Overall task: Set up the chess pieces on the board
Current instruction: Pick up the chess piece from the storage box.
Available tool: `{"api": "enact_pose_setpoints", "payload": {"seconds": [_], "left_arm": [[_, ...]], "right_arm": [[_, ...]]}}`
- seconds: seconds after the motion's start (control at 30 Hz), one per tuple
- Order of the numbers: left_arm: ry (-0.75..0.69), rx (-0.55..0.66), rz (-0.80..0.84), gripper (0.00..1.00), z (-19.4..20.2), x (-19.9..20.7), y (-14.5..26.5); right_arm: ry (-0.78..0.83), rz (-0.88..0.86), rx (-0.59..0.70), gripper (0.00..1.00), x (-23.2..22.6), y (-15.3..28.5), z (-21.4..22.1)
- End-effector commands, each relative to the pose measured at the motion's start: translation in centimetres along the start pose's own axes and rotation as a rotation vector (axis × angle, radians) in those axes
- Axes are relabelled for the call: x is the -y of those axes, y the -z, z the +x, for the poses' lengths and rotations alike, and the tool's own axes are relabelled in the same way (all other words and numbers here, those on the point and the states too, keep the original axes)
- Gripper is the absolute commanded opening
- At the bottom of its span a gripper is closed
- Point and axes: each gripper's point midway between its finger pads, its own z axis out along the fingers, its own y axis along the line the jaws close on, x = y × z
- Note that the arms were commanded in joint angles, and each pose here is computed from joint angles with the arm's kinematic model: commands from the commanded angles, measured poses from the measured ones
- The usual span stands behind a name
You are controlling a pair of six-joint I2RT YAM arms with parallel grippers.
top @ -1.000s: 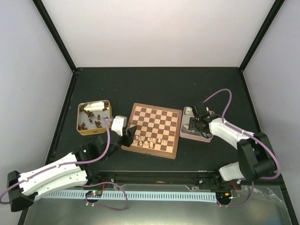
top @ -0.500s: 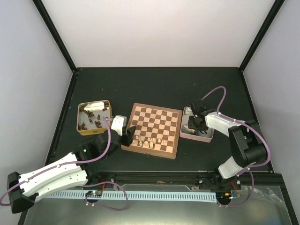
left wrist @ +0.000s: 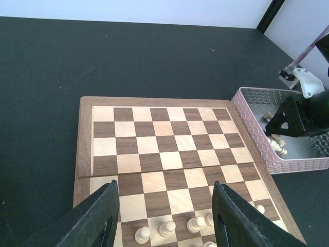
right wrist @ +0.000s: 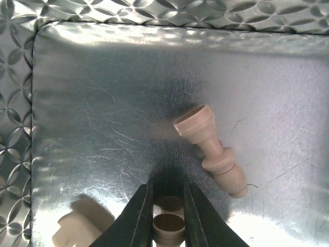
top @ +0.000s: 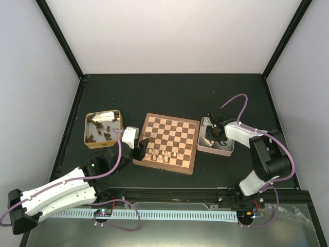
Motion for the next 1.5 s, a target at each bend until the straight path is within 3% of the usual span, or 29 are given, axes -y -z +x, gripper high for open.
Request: {"api": "enact_pose_setpoints", "payload": {"seconds": [0.0, 0.2, 0.43, 0.8, 1.07, 1.2, 1.47], "left_arm": [[0.007, 0.014, 0.010, 0.52, -1.0, 0.3, 0.3], [0.015, 0.013, 0.018, 0.52, -1.0, 0.4, 0.3], [0.018, 0.011, 0.018, 0.53, -0.9, 0.4, 0.3], [0.024, 0.007, 0.025, 0.54, -0.8, 0.4, 0.2], [0.027, 0.007, 0.028, 0.54, -0.8, 0.4, 0.3], [0.027, 0.009, 0.028, 0.54, -0.8, 0.4, 0.4], [0.032, 0.011, 0.037, 0.55, -0.9, 0.4, 0.5]], "right_arm": [[-0.006, -0.018, 0.010, 0.14, -0.2, 0.1, -0.5], [-0.018, -0.042, 0.071, 0.12, -0.4, 1.4, -1.5], [-0.059, 0.041, 0.113, 0.39, 1.6, 2.3, -2.6], [-0.070, 0.038, 0.018, 0.43, 2.6, 0.3, -2.8], [-0.065, 0.025, -0.020, 0.41, 2.4, -0.8, -3.3], [-0.065, 0.026, -0.027, 0.36, 2.1, -1.1, -3.7], [-0.084, -0.004, -0.007, 0.11, 1.7, -1.0, -3.9]]}}
